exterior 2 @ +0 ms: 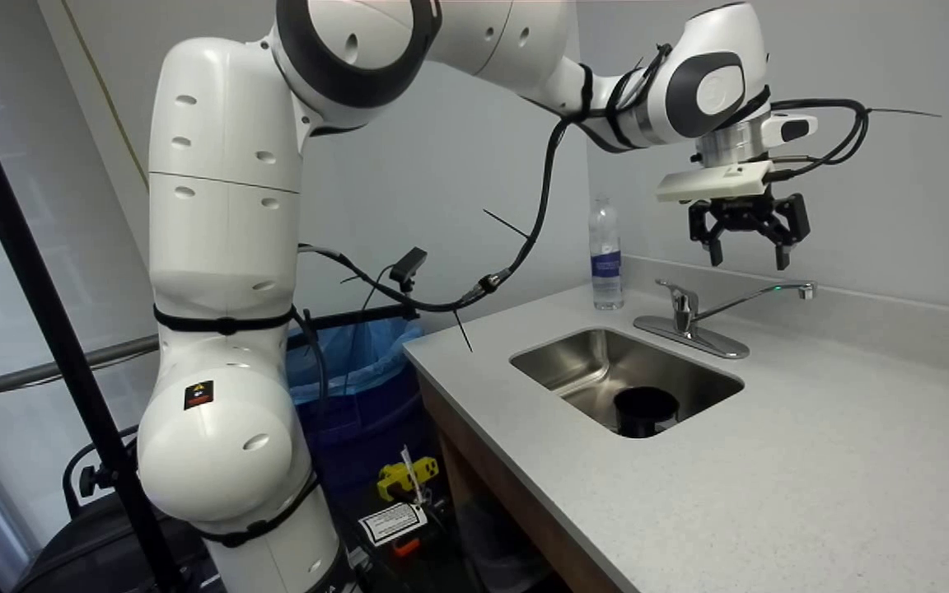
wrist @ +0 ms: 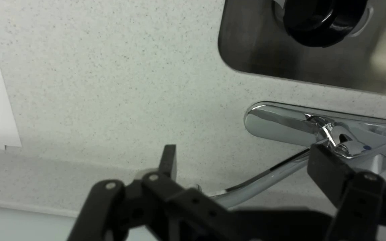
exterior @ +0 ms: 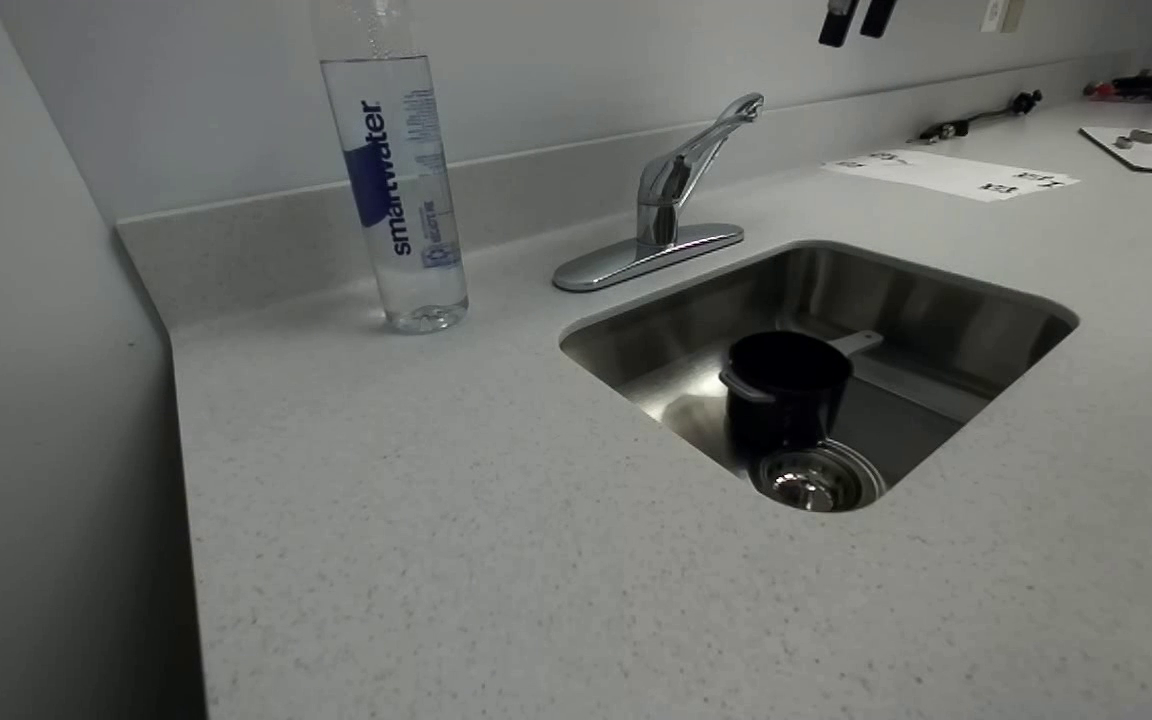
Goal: Move the faucet spout from the right to the left
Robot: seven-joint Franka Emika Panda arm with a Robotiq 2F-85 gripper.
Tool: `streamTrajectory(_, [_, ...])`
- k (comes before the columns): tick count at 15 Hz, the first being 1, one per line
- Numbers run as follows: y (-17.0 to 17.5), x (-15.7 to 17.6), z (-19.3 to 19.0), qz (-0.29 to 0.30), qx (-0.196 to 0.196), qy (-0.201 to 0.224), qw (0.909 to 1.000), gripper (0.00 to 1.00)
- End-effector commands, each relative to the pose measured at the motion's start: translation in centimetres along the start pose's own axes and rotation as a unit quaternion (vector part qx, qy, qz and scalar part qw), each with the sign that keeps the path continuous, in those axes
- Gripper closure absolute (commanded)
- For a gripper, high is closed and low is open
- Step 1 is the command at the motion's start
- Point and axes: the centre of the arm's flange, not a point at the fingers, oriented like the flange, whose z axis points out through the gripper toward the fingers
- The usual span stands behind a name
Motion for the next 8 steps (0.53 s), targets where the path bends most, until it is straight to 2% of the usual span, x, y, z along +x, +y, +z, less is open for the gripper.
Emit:
streamTrajectory(1, [0.0,0.0,0.0,0.000,0.000,0.000,1.0000,0.00])
streamTrajectory(8, [0.5,0.3,1.6,-0.011,-0.015,0.004,0.9998,0.00])
